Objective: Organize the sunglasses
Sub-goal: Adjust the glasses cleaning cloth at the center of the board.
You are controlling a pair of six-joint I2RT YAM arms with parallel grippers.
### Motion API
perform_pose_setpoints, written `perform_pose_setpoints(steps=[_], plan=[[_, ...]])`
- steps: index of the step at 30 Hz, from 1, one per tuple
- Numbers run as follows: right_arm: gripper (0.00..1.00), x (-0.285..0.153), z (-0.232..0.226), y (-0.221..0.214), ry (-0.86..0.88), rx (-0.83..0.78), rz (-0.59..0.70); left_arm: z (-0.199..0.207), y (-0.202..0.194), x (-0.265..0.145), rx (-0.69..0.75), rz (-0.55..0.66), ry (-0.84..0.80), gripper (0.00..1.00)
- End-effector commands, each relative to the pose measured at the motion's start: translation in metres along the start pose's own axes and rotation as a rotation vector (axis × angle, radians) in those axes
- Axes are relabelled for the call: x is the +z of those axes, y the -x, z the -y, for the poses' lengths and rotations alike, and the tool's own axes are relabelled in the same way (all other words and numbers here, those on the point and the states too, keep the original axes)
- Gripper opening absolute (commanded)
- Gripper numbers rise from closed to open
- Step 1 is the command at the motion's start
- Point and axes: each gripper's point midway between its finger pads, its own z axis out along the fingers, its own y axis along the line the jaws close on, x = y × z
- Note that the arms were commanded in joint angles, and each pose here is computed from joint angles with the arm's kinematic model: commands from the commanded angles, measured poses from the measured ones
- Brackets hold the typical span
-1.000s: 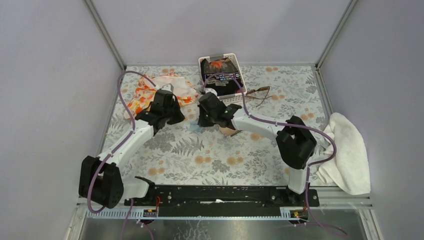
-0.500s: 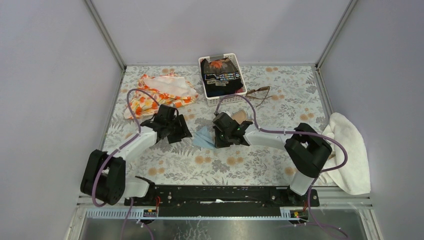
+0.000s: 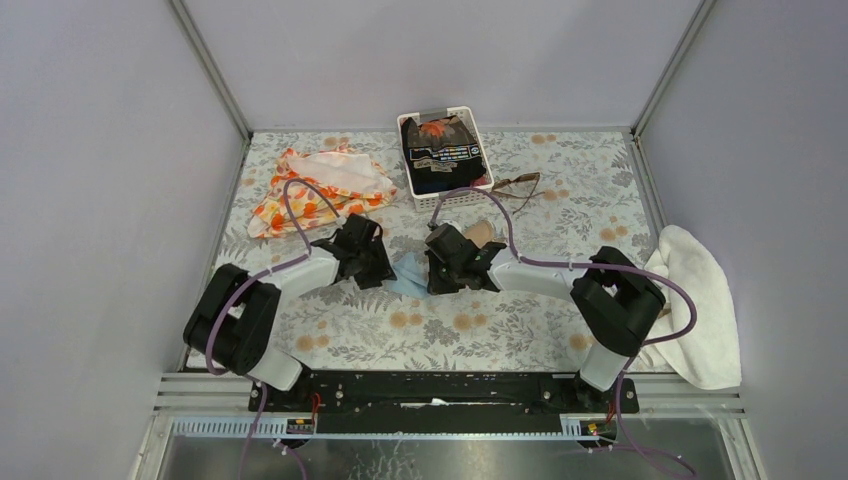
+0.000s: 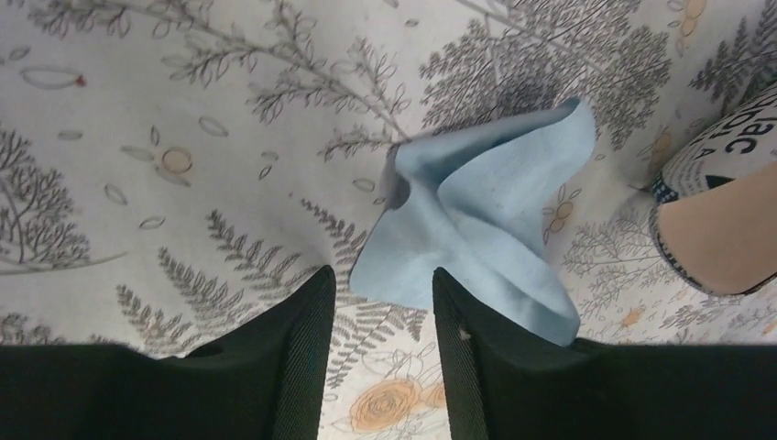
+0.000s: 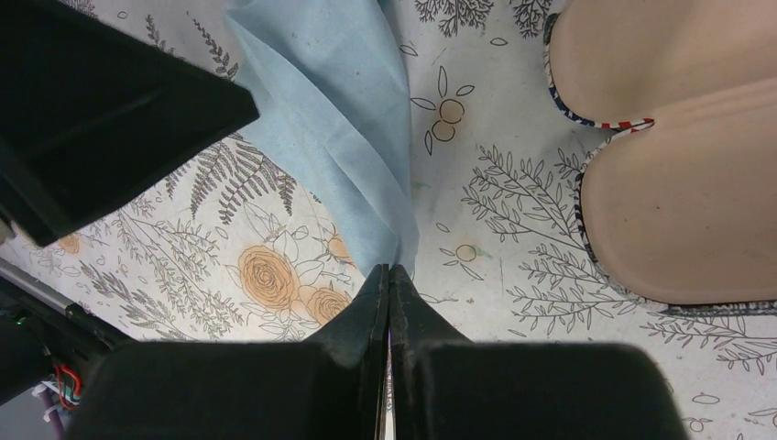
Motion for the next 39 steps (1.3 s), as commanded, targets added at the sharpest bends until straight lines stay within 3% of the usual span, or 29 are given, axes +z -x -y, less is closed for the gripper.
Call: perform_pose_setpoints(steps=[1, 11, 18, 32, 39], plan=[[0.00, -0.014, -0.009, 0.011, 0.024, 0.013, 0.059, 0.000, 0.008, 0.019, -0.032, 0.048, 0.017, 0.46], [0.00, -0.014, -0.011, 0.013, 0.028, 0.015, 0.065, 0.005, 0.002, 0.027, -0.039, 0.020, 0.005, 0.24], [0.00, -0.014, -0.012, 0.014, 0.031, 0.016, 0.064, 0.011, 0.007, 0.019, -0.036, 0.036, -0.010, 0.00], [0.00, -0.034, -0.035, 0.051, 0.104, 0.036, 0.130, 0.042, 0.062, -0.054, 0.030, 0.168, -0.097, 0.00], [0.00, -0.045, -0.068, 0.126, 0.164, 0.020, 0.214, 0.050, 0.128, -0.094, 0.060, 0.286, -0.101, 0.00]])
